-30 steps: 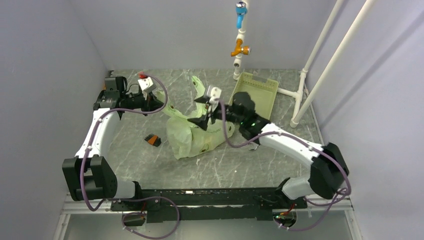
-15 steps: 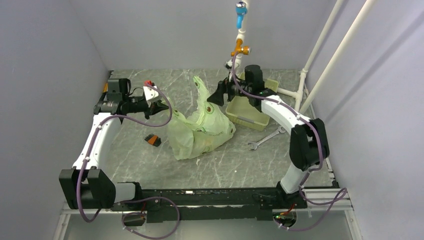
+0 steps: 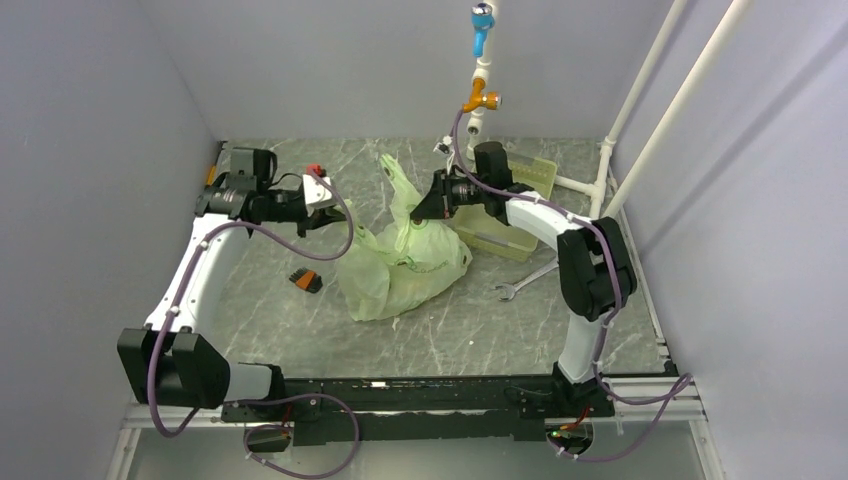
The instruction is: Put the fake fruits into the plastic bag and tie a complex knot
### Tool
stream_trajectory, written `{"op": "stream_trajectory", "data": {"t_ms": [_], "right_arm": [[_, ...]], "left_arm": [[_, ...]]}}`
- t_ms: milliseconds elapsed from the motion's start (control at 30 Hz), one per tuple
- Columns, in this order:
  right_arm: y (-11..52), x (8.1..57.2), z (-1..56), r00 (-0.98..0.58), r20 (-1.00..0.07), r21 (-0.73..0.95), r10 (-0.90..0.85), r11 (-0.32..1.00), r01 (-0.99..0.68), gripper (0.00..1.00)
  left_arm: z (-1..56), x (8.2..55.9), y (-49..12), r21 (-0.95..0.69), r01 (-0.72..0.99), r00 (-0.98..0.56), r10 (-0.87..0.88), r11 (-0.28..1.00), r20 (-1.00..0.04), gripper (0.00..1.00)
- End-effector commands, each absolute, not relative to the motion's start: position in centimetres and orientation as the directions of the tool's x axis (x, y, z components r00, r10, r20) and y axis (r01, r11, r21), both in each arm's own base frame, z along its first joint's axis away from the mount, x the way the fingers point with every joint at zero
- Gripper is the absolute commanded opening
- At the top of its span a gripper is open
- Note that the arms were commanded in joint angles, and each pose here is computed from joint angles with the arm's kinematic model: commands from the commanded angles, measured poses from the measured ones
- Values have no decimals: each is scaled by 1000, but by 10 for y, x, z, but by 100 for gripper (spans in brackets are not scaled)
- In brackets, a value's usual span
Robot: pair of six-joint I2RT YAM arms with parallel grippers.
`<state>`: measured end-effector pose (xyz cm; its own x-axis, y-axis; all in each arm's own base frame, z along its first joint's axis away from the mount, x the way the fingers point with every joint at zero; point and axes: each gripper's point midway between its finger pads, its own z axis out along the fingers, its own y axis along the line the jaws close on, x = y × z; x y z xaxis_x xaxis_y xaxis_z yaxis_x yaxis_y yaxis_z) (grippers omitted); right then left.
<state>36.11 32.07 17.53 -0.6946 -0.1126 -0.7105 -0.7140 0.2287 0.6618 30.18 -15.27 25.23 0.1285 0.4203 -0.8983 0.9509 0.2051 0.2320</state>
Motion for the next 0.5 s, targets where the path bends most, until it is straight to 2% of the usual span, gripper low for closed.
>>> {"op": "stream_trajectory", "data": {"t_ms": [0, 67, 167, 200, 267, 367, 467], "right_arm": [[322, 347, 224, -569, -817, 544, -97, 198, -815, 0], [315, 345, 223, -542, -836, 507, -84, 257, -823, 0], [305, 346, 225, -535, -844, 492, -40, 339, -802, 0], [301, 347, 227, -524, -852, 480, -20, 369, -796, 0], [293, 346, 229, -494, -869, 451, 11, 428, -783, 0], [293, 339, 225, -458, -888, 385, -37, 484, -786, 0], [301, 326, 221, -422, -900, 324, -107, 482, -814, 0]], "left_arm": [[266, 297, -172, 313, 947, 247, 476, 65, -844, 2], [277, 300, -181, 295, 953, 233, 446, 74, -864, 4], [291, 300, -189, 224, 967, 168, 361, 119, -917, 17], [294, 296, -191, 203, 971, 153, 328, 125, -932, 18], [290, 289, -194, 128, 982, 87, 273, 136, -958, 16], [286, 279, -208, 71, 992, 43, 245, 108, -968, 6], [274, 270, -230, 157, 987, 137, 346, 29, -928, 0]]}}
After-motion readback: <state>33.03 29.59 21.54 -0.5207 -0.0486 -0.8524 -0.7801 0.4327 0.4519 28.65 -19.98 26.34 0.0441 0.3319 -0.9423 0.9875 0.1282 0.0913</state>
